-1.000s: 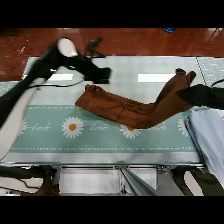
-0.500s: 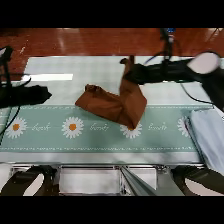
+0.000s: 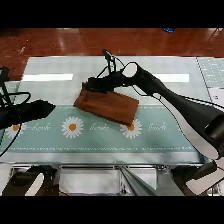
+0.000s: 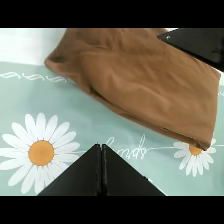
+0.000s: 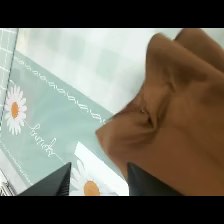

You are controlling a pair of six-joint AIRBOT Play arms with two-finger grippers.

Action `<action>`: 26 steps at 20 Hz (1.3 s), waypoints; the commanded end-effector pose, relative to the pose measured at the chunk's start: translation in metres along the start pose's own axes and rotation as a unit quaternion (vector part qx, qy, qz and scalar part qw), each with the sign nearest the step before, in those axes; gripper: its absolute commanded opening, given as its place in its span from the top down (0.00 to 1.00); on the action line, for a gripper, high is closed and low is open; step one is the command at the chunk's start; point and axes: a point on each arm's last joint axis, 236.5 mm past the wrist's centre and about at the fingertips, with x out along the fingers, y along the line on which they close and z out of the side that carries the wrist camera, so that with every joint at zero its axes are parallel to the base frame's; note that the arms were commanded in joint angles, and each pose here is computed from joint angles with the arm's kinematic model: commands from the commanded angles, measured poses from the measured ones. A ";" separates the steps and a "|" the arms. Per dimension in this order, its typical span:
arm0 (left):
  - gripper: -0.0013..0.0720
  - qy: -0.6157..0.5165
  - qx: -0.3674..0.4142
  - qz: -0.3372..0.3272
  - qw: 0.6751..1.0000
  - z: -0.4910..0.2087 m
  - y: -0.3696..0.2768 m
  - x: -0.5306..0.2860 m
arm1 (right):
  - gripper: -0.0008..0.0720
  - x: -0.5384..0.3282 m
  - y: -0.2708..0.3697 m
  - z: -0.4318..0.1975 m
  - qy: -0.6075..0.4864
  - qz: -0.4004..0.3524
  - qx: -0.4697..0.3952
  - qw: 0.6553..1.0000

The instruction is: Fold the shirts.

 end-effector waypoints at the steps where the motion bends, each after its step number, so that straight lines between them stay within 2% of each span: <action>1: 0.96 0.029 -0.015 0.004 0.999 -0.006 0.006 0.016 | 0.43 -0.022 -0.002 -0.013 0.053 0.007 0.003 0.999; 3: 0.96 0.041 -0.020 0.007 0.999 -0.008 0.010 0.023 | 0.43 -0.087 -0.017 -0.008 0.070 -0.034 -0.012 0.997; 5: 0.96 0.046 -0.016 0.009 0.999 -0.009 0.011 0.025 | 0.43 -0.167 -0.064 -0.009 0.074 -0.171 -0.023 0.982; 7: 0.96 0.047 -0.013 0.009 0.999 -0.009 0.012 0.026 | 0.43 -0.256 -0.125 -0.020 0.042 -0.359 -0.007 0.932; 8: 0.96 0.047 -0.013 0.009 0.999 -0.009 0.012 0.026 | 0.43 -0.295 -0.153 -0.032 0.007 -0.442 0.021 0.897; 9: 0.96 0.047 -0.013 0.009 0.999 -0.009 0.012 0.026 | 0.43 -0.321 -0.177 -0.046 -0.029 -0.497 0.045 0.866; 10: 0.96 0.049 -0.013 0.009 0.999 -0.010 0.012 0.026 | 0.43 -0.323 -0.191 -0.062 -0.055 -0.506 0.063 0.858; 12: 0.96 0.055 -0.014 0.009 0.998 -0.013 0.012 0.025 | 0.43 -0.294 -0.216 -0.097 -0.084 -0.471 0.107 0.871; 14: 0.96 0.061 -0.014 0.009 0.998 -0.016 0.012 0.025 | 0.43 -0.248 -0.227 -0.125 -0.090 -0.392 0.183 0.897; 16: 0.96 0.069 -0.014 0.009 0.997 -0.020 0.012 0.025 | 0.43 -0.208 -0.222 -0.134 -0.087 -0.296 0.237 0.921; 20: 0.96 0.082 -0.018 0.006 0.996 -0.026 0.010 0.025 | 0.43 -0.158 -0.192 -0.126 -0.056 -0.135 0.275 0.950; 23: 0.96 0.082 -0.025 -0.008 0.996 -0.026 0.004 0.025 | 0.43 -0.129 -0.186 -0.131 -0.027 -0.085 0.293 0.952; 26: 0.96 0.082 -0.030 -0.014 0.996 -0.026 0.001 0.025 | 0.43 -0.109 -0.189 -0.132 -0.002 -0.085 0.287 0.954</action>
